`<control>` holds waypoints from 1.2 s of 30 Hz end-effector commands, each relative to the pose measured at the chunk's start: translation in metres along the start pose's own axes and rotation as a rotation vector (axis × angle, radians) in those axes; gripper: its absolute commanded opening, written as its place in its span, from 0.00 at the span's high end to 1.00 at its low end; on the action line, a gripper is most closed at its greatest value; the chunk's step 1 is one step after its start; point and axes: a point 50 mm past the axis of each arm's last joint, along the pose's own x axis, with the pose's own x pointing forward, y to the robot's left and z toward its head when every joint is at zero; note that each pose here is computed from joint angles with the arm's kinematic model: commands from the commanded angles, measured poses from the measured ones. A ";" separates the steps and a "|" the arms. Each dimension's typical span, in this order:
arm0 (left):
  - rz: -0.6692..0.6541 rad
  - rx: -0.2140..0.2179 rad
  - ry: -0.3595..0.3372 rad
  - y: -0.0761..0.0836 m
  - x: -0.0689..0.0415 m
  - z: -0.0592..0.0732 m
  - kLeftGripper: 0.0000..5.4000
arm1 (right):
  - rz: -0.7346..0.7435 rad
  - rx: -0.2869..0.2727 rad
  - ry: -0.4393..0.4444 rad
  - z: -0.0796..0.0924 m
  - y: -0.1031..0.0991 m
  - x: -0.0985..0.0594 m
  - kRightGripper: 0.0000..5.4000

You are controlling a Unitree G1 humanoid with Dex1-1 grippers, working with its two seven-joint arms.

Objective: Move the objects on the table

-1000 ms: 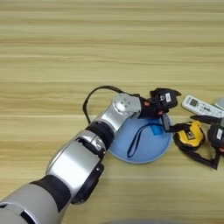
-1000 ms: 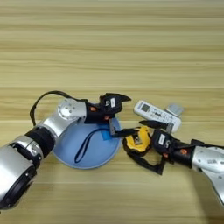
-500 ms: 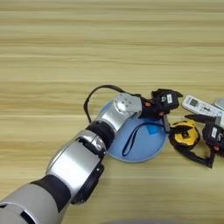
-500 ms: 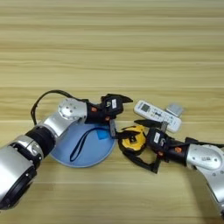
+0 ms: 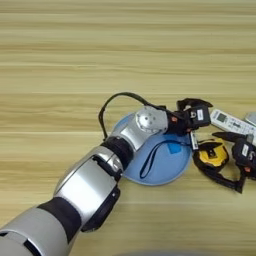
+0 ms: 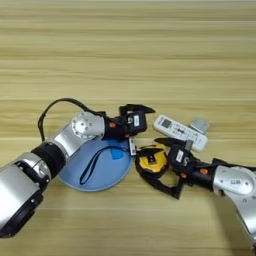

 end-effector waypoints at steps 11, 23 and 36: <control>-0.110 -0.029 0.133 -0.030 0.019 -0.013 0.00 | -0.089 -0.118 -0.270 0.065 -0.022 -0.009 0.03; -0.090 -0.031 0.043 -0.022 0.019 -0.001 0.00 | -0.115 -0.132 -0.352 0.082 -0.024 -0.014 0.03; 0.072 0.006 -0.436 0.026 -0.013 0.073 0.00 | -0.165 -0.108 -0.422 0.089 -0.031 -0.014 0.03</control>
